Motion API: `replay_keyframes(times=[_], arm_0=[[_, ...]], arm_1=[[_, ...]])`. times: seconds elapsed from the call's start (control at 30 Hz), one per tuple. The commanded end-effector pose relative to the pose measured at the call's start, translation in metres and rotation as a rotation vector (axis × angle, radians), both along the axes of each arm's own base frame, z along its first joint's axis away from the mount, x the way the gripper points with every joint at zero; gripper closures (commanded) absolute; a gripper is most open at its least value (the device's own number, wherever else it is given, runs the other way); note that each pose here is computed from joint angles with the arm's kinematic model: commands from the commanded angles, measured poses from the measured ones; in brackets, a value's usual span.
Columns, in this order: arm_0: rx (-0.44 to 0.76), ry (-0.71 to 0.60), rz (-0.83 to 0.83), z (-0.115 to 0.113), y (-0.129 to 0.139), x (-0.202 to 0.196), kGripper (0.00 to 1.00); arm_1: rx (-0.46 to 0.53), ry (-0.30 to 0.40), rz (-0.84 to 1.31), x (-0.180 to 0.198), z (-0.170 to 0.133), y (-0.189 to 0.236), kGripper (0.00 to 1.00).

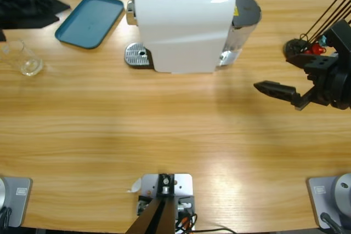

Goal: Pour coffee

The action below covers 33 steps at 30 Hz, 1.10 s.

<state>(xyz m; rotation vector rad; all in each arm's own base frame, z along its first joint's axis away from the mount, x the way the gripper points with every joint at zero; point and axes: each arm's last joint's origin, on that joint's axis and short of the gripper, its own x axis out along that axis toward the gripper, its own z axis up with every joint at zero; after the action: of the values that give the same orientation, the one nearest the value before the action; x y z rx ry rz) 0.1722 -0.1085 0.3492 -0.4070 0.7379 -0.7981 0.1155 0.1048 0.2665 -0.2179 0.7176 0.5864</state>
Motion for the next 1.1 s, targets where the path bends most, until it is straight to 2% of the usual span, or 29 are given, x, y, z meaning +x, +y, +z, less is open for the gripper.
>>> replay_keyframes(times=[0.03,0.13,0.27,0.4,0.8,0.87,1.1], arm_0=[[-0.189,0.207,-0.03,-0.019,0.003,0.064,0.231],[-0.274,0.273,-0.074,-0.033,0.001,0.097,0.23],[-0.349,0.292,-0.072,-0.049,-0.006,0.128,0.23],[-0.427,0.359,-0.156,-0.072,-0.015,0.15,0.231],[-0.467,0.406,-0.175,-0.104,-0.022,0.162,0.239],[-0.478,0.4,-0.182,-0.105,-0.025,0.164,0.266],[-0.489,0.389,-0.201,-0.1,-0.03,0.16,0.271]], arm_1=[[0.02,-0.022,-0.024,-0.009,0.009,-0.008,0.018],[0.023,-0.035,-0.035,-0.011,0.01,-0.011,0.018],[0.022,-0.042,-0.042,-0.011,0.01,-0.012,0.018],[0.021,-0.045,-0.045,-0.011,0.01,-0.012,0.022],[0.034,-0.063,-0.05,-0.015,0.011,-0.017,0.032],[0.034,-0.064,-0.05,-0.016,0.011,-0.018,0.032],[0.033,-0.062,-0.05,-0.015,0.01,-0.017,0.036]])
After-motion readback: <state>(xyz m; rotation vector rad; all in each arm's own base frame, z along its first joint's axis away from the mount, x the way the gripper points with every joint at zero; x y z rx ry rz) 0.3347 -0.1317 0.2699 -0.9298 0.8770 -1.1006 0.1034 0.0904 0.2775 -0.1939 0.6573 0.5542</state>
